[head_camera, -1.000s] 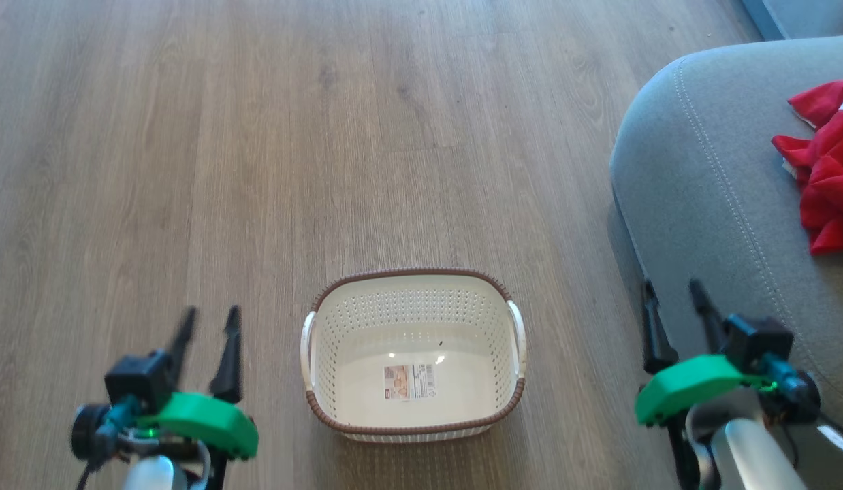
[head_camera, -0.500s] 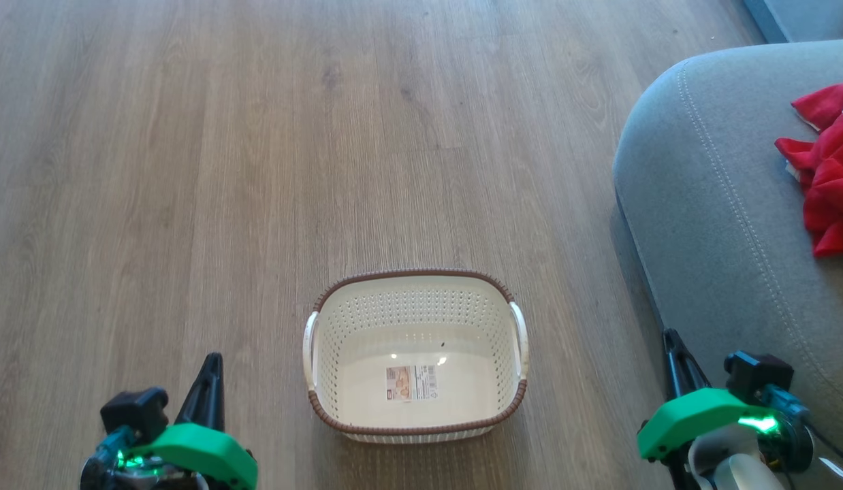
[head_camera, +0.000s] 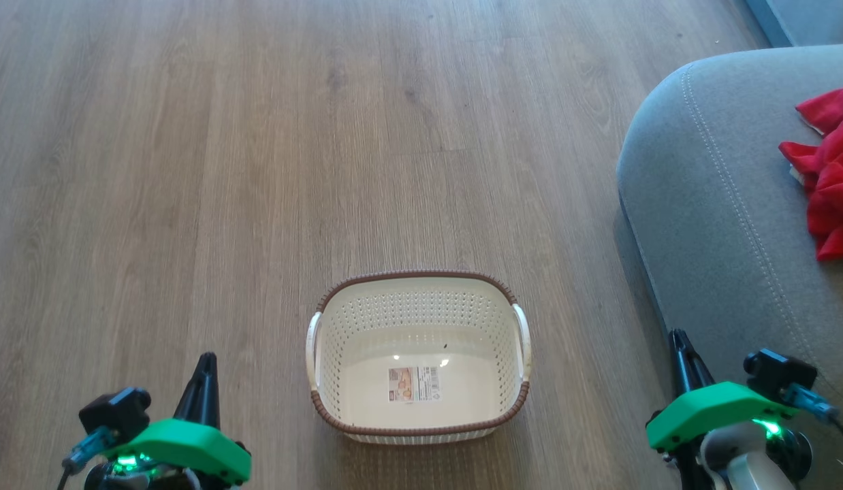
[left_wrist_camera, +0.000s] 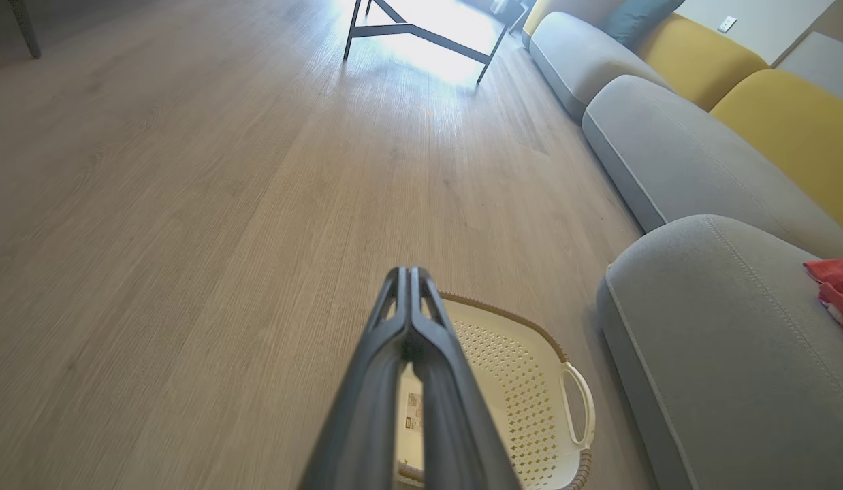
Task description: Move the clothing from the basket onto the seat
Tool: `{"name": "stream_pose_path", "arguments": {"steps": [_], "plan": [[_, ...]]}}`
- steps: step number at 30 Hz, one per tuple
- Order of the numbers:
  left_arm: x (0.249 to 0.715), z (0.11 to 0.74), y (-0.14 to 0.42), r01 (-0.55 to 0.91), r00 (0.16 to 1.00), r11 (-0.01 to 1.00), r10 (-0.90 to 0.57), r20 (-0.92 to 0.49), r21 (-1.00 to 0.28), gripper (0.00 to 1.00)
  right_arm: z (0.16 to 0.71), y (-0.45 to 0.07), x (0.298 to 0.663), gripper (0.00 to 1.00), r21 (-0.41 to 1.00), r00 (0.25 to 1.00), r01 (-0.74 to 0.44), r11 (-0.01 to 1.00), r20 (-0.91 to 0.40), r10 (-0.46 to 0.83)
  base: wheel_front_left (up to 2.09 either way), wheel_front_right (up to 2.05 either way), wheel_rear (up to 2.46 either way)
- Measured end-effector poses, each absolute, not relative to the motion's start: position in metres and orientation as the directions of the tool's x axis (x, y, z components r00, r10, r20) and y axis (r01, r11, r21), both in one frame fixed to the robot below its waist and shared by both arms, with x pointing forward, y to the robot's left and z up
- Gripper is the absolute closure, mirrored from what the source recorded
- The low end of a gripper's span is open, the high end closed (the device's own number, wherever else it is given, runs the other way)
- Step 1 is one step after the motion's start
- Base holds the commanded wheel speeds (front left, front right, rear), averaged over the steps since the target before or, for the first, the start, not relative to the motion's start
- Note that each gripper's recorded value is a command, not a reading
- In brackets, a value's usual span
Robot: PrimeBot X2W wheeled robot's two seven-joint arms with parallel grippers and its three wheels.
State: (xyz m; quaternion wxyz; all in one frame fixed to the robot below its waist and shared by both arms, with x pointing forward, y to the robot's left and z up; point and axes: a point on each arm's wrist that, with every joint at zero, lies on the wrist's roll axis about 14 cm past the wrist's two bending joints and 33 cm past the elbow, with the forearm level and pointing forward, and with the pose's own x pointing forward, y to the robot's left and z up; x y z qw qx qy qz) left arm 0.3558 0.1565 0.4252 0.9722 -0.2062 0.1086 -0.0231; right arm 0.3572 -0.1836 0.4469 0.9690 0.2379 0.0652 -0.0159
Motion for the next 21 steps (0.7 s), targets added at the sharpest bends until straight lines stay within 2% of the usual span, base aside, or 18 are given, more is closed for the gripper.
{"name": "stream_pose_path", "arguments": {"steps": [21], "plan": [[0.361,0.433,0.169,-0.089,0.978,0.796,-0.043,-0.203,-0.599,1.00,0.450,-0.190,0.361,1.00,0.643,0.989,0.117,0.757,-0.146,-0.029,0.00,0.00,0.00]]}}
